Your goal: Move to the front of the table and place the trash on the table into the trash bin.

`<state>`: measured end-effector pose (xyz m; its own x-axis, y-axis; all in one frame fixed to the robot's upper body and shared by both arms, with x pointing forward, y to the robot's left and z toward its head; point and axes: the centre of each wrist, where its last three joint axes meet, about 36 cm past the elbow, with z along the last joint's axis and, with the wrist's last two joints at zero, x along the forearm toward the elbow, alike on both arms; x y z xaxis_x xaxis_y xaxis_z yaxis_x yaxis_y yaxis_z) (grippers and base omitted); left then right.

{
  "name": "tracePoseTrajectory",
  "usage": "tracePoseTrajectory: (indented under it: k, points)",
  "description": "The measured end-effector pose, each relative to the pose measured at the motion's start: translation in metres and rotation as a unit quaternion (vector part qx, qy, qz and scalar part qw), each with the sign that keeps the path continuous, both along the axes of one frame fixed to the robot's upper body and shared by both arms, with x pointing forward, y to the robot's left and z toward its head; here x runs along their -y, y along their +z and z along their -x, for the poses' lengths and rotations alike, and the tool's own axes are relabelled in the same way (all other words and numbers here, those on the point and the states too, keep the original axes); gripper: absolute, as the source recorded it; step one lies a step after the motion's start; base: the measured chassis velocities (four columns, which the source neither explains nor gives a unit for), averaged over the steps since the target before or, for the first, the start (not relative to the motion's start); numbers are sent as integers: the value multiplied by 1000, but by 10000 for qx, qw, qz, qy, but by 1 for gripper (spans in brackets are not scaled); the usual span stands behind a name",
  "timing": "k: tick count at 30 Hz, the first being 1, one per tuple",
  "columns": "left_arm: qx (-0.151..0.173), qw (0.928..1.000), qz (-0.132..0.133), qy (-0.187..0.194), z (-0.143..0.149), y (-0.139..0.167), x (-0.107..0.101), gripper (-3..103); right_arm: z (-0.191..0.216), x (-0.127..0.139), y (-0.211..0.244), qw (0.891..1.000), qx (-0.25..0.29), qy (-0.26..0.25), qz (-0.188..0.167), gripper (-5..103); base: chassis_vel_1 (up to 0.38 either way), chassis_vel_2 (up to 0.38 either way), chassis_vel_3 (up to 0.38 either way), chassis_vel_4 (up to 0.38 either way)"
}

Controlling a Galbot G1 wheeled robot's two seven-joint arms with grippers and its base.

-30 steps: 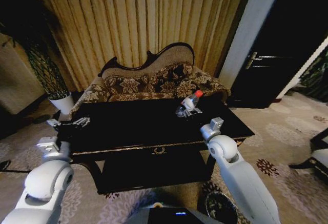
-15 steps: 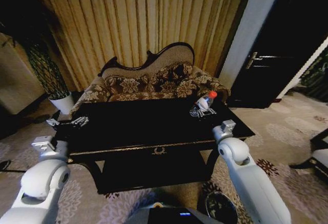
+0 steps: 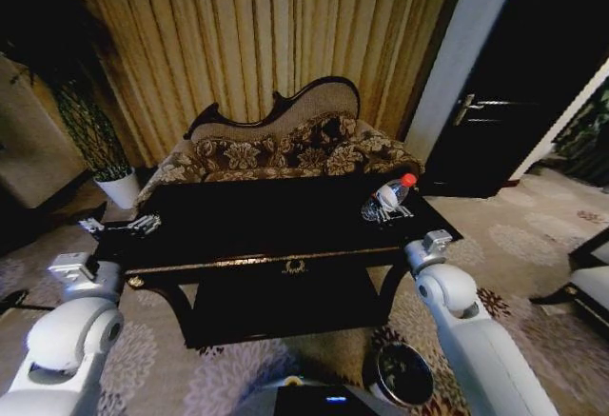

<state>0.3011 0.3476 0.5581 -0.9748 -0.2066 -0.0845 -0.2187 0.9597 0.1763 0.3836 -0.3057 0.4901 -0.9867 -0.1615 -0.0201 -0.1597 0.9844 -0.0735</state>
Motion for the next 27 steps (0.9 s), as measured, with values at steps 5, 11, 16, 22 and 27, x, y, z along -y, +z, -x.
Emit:
tracePoseTrajectory:
  k: [5,11,16,22,27]
  points:
    - [16,10000,1,-1,1,0,1,100,1,-2,-2,10000,-26,26,-22,28,192,-196,-205,196]
    - [24,10000,4,-17,-1,-1,1,100,2,-8,-7,9999,-88,99,-52,28,168,-152,-169,157]
    - [7,10000,21,-23,-2,-3,1,100,1,-11,-12,9998,-137,129,-58,28,168,-149,-159,158]
    - [-8,10000,30,-27,-3,-4,0,100,1,-13,-25,9998,-186,85,-61,28,168,-177,-157,172]
    - [1,10000,65,-61,-4,-5,3,100,3,4,-66,9987,-444,-245,-3,28,43,-50,-68,79]
